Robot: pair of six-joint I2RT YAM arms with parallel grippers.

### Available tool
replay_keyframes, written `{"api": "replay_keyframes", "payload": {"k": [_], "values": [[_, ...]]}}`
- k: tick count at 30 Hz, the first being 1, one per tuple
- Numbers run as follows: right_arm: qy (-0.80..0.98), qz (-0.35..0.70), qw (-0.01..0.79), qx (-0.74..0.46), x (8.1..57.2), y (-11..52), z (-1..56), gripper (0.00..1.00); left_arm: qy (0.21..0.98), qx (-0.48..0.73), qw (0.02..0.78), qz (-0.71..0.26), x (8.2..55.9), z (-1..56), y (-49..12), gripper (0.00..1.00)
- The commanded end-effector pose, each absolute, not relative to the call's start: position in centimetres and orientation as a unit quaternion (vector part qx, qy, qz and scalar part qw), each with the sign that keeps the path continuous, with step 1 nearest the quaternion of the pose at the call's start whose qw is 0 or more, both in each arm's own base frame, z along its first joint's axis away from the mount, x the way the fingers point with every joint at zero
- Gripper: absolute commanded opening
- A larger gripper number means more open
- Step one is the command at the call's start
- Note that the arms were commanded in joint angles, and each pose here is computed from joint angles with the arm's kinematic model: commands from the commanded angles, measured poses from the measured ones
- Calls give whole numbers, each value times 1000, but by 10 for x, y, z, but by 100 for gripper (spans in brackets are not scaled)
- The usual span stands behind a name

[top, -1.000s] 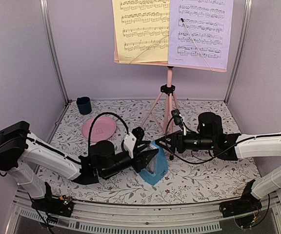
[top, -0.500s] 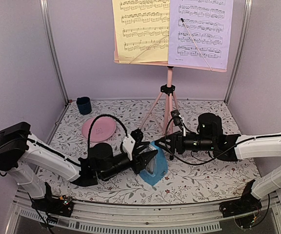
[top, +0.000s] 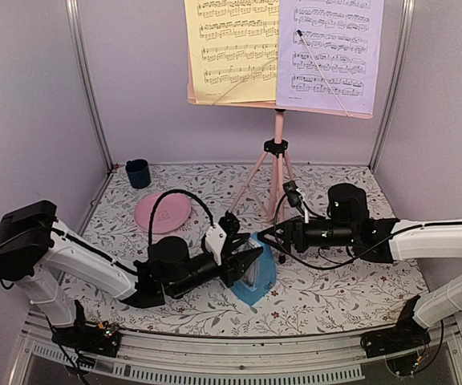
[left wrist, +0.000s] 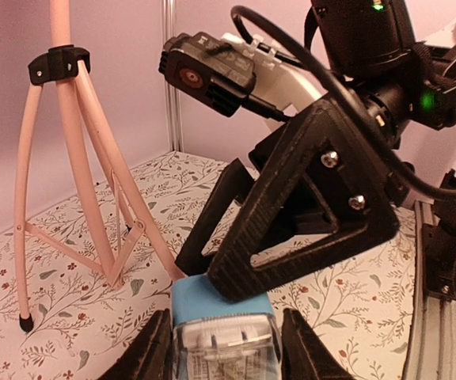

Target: Set up the instrument practice props

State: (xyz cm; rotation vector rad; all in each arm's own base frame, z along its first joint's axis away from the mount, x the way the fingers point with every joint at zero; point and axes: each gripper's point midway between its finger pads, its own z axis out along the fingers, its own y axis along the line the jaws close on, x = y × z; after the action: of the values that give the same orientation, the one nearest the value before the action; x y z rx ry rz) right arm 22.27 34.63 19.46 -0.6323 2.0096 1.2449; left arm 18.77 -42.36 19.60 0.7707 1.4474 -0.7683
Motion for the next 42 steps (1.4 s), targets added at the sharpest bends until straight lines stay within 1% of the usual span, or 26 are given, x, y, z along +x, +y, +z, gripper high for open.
{"api": "replay_keyframes", "payload": {"k": [1,6,10,17,22,38,42], "values": [[788,487,288,-245,209,350,185,70,641,387,580,-321,172,162,-435,17],[804,476,273,-231,210,348,168,66,640,388,583,-318,171,164,-433,15],[831,443,266,-209,216,338,141,61,635,386,586,-324,168,165,-428,15],[872,382,250,-177,222,312,88,51,598,386,609,-350,159,181,-422,14],[888,352,238,-177,219,299,58,47,573,393,622,-361,155,189,-427,14],[902,325,226,-174,221,282,32,44,533,384,650,-382,143,208,-409,12],[899,330,226,-178,219,284,34,44,545,385,649,-364,150,203,-414,12]]}}
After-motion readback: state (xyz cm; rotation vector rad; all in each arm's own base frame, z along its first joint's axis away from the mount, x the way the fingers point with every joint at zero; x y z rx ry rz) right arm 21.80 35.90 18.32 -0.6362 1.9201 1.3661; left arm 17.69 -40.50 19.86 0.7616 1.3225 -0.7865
